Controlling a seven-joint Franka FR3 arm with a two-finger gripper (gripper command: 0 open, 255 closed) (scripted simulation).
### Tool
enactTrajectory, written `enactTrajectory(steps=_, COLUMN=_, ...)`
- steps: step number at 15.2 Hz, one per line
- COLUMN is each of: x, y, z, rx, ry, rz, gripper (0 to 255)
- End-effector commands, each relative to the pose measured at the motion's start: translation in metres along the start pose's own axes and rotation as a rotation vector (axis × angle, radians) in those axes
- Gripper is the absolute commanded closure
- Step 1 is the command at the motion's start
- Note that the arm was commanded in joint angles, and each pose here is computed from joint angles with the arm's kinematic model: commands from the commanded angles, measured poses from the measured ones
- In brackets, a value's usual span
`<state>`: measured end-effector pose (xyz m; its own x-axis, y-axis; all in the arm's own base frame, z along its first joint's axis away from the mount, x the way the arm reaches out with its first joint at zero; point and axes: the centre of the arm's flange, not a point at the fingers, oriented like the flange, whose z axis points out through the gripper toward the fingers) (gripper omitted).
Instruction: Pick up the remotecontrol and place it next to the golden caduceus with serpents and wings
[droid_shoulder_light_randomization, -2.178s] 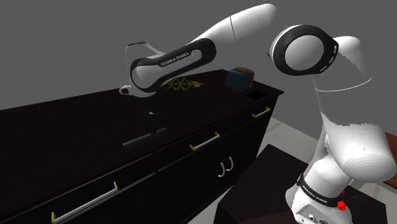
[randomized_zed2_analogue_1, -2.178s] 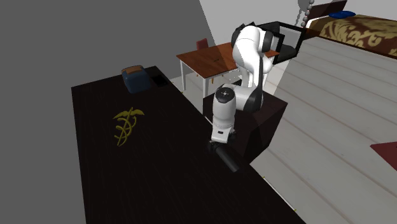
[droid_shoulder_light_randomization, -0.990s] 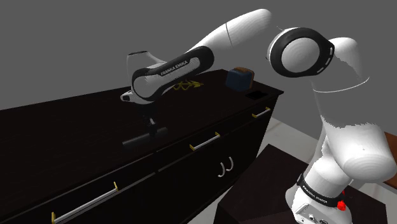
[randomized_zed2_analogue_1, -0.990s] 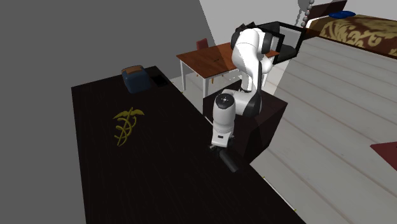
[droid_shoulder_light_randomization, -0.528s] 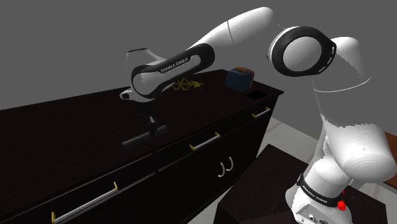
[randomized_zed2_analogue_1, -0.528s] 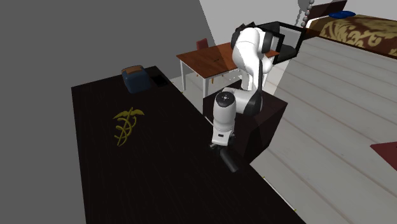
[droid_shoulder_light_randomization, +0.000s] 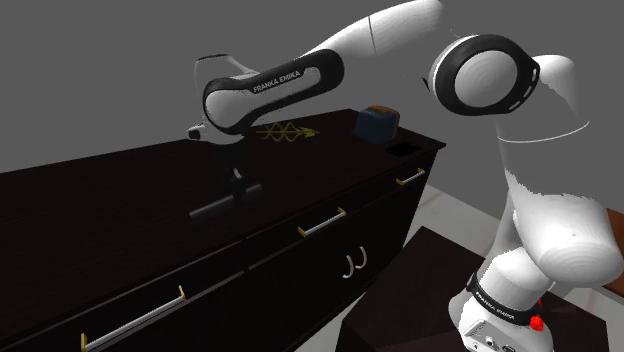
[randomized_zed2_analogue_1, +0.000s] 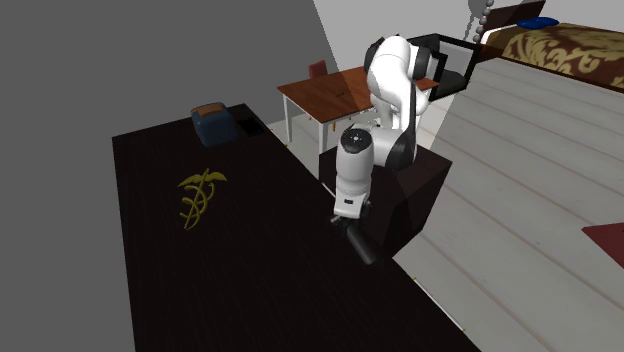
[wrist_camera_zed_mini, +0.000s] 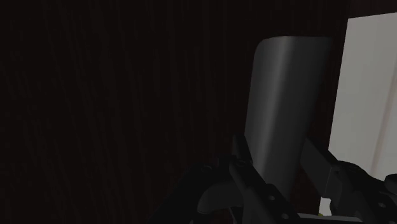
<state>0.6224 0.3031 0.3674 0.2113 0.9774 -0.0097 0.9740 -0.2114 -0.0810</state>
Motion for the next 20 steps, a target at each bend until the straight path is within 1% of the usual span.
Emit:
enactTrajectory(steps=1, x=0.0, y=-0.001, z=-0.011, rx=0.0, ry=0.0, rz=0.0, gripper=255)
enactTrajectory(steps=19, x=-0.001, y=-0.008, z=-0.105, rx=0.0, ry=0.0, rz=0.0, gripper=255)
enactTrajectory(steps=20, x=-0.001, y=-0.008, z=-0.106, rx=0.0, ry=0.0, rz=0.0, gripper=255)
